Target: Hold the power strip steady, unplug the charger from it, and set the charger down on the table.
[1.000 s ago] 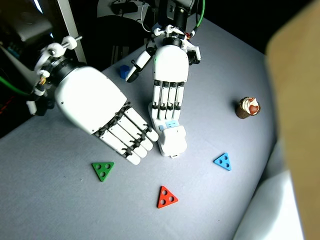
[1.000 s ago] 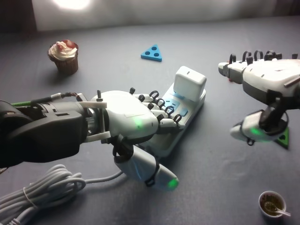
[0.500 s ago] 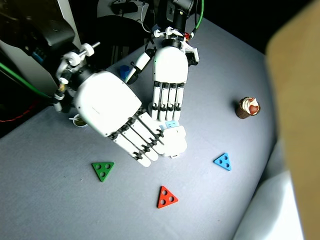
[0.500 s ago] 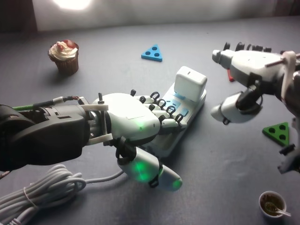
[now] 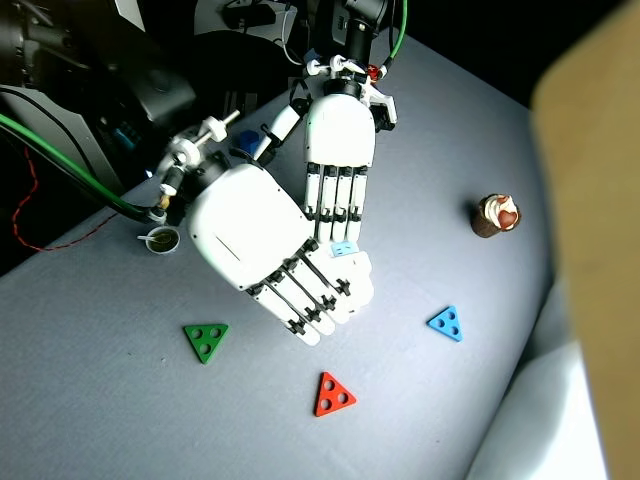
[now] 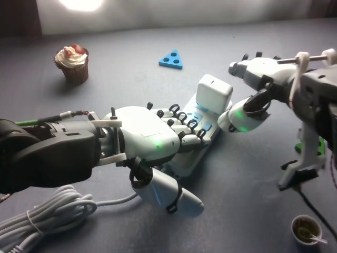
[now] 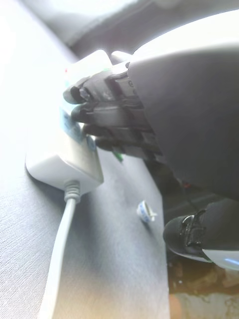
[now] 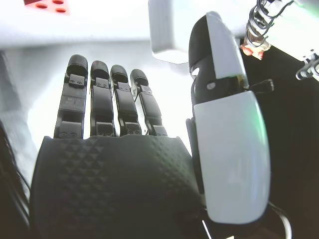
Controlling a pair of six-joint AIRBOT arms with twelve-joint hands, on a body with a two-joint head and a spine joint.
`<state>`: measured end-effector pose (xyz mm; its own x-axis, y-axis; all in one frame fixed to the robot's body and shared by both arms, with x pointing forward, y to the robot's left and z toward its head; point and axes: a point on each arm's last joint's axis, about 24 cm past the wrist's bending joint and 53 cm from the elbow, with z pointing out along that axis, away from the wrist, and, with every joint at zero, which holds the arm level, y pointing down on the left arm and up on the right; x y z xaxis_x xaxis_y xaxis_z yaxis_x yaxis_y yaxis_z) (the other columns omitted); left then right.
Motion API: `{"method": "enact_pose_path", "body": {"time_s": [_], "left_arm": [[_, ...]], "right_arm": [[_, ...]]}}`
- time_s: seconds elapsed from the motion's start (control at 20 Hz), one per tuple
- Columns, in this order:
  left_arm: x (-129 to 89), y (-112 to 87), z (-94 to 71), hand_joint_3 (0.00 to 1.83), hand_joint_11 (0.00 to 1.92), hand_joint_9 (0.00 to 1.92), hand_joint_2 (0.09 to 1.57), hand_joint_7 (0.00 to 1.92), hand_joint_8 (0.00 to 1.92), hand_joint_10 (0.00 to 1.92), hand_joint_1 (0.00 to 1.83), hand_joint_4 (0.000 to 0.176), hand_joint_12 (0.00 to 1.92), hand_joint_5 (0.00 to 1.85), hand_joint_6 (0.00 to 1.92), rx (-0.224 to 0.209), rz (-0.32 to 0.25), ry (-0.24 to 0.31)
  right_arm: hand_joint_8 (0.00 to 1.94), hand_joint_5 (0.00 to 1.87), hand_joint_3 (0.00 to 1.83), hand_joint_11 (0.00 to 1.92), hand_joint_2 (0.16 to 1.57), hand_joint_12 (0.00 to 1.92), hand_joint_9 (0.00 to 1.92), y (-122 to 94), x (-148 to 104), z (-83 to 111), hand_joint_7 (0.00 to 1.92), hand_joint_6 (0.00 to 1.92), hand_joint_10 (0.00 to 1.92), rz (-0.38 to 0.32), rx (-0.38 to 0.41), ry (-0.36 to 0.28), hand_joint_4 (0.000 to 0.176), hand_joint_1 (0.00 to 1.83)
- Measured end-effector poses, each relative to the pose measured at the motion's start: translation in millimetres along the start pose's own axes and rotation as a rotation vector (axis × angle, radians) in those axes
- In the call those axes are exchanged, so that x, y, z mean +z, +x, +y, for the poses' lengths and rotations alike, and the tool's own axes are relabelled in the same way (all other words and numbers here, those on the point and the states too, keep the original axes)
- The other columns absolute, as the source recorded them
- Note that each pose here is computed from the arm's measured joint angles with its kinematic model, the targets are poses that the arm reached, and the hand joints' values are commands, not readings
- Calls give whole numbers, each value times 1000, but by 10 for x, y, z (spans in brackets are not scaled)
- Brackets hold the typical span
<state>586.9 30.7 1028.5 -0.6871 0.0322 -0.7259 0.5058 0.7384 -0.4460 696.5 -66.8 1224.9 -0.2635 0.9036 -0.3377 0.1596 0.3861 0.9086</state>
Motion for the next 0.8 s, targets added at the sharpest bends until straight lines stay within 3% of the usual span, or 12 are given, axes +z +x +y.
{"method": "enact_pose_path", "body": {"time_s": [0.45,0.6,0.7,0.8], "left_arm": [[0,6,-6,0,23,95,1022,122,0,0,34,0,85,130,2,-4,0,1],[0,5,-6,3,18,89,1030,111,1,2,32,0,81,121,1,-7,0,1],[0,5,-5,3,19,94,1032,118,4,4,29,0,81,128,4,-10,0,1],[0,1,-6,0,24,98,1026,117,1,3,18,0,82,125,0,-10,-2,1]], "right_arm": [[0,152,0,104,1096,149,142,124,184,124,153,0,1,7,64,-13,0,975],[3,185,0,17,1103,427,176,129,235,133,193,1,4,1,71,-10,0,967],[0,233,0,27,1104,496,226,135,268,141,238,0,2,-2,80,-9,0,989],[9,394,0,147,1114,621,432,122,331,147,426,9,15,-13,101,-6,0,1010]]}}
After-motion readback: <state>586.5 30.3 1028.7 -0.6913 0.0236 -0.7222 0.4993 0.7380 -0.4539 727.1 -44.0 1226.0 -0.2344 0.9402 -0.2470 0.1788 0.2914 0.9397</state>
